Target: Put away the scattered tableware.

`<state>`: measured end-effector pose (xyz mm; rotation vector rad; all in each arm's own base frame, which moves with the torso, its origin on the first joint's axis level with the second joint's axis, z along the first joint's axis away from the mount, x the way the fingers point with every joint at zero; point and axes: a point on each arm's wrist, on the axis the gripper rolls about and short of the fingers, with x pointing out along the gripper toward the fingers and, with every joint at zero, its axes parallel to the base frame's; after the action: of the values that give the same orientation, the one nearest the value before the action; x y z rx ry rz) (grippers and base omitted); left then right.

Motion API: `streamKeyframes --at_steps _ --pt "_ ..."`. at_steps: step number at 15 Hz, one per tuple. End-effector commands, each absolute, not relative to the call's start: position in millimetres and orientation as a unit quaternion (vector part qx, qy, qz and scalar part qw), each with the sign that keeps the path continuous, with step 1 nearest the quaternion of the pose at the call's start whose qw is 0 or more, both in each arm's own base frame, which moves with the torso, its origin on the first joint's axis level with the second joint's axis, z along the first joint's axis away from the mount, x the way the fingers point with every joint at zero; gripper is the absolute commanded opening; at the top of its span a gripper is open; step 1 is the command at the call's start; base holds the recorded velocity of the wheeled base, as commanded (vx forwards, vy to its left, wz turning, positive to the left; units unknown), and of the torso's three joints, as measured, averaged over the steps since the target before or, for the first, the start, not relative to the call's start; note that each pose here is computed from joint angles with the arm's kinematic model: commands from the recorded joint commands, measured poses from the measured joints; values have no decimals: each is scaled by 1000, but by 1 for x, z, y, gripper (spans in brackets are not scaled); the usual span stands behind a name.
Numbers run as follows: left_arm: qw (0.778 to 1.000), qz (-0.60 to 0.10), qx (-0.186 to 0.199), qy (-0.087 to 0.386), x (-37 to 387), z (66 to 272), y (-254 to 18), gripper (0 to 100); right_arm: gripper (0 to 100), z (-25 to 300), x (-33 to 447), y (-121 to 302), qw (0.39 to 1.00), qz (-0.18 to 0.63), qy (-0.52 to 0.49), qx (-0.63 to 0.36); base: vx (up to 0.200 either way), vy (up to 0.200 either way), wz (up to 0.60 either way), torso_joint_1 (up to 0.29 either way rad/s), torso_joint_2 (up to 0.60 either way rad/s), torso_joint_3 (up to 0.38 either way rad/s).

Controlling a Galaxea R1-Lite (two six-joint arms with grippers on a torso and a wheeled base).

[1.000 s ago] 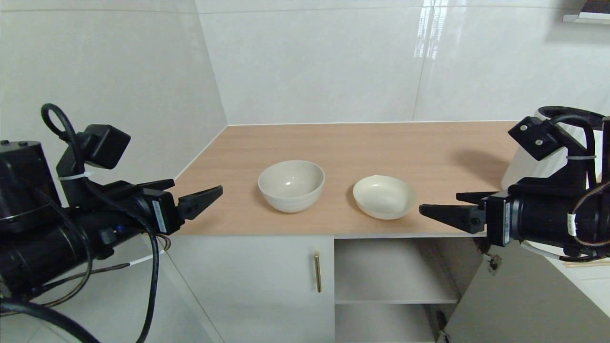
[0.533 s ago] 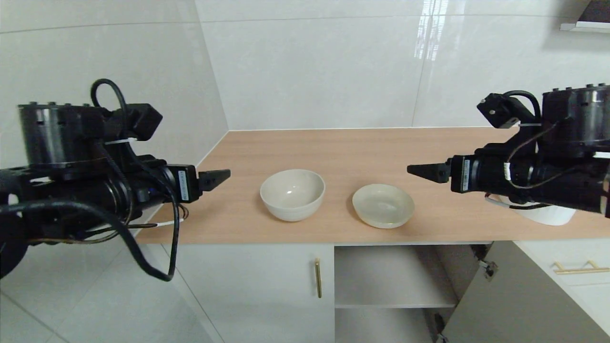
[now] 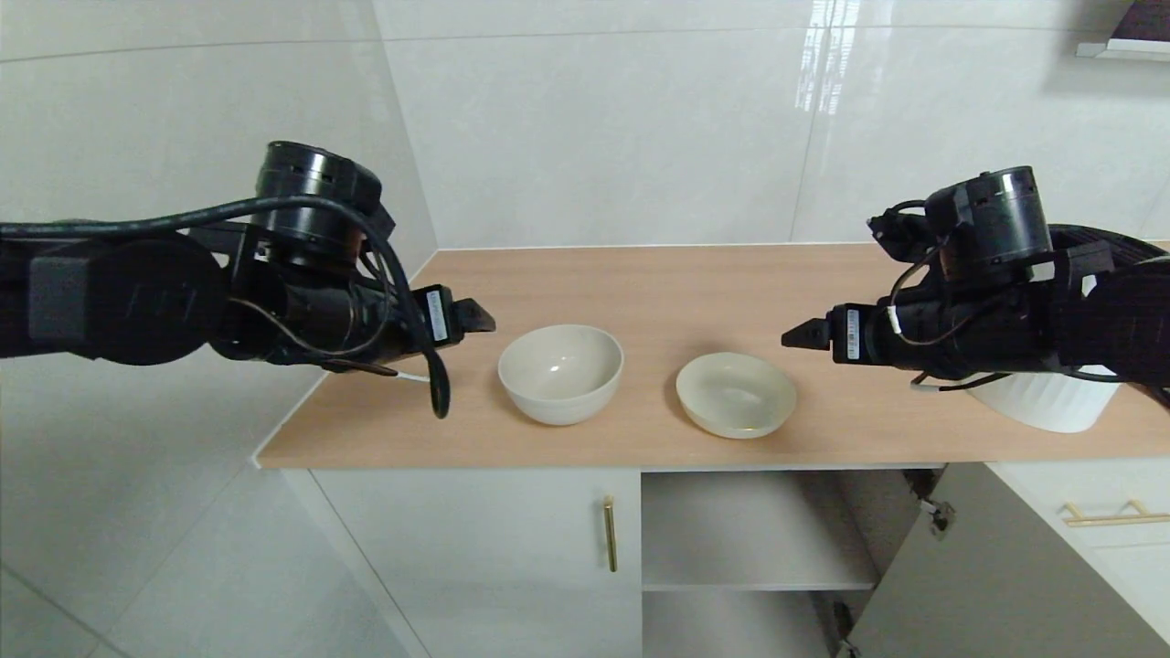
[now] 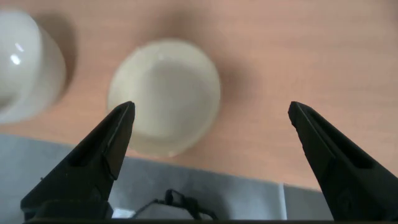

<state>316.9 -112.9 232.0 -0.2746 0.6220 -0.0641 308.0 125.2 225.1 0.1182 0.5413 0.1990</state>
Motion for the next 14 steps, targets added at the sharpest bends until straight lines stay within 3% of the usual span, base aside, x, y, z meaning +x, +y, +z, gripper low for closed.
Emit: streamKeyframes --at_steps 1,5,10,11,14 --pt "928 -39 -144 340 331 207 -141 100 100 223 302 124 957 99 268 56 0 0 0 0 0 0" --pt "932 28 -117 343 366 173 -155 100 100 229 298 123 959 101 259 59 0 0 0 0 0 0" --pt "931 40 -122 342 372 171 -147 100 100 229 298 123 959 100 259 59 0 0 0 0 0 0" --pt "931 41 -122 342 374 169 -147 0 100 229 298 123 959 100 259 60 0 0 0 0 0 0" --pt "931 33 -119 344 373 168 -152 0 100 227 299 125 958 101 261 58 0 0 0 0 0 0"
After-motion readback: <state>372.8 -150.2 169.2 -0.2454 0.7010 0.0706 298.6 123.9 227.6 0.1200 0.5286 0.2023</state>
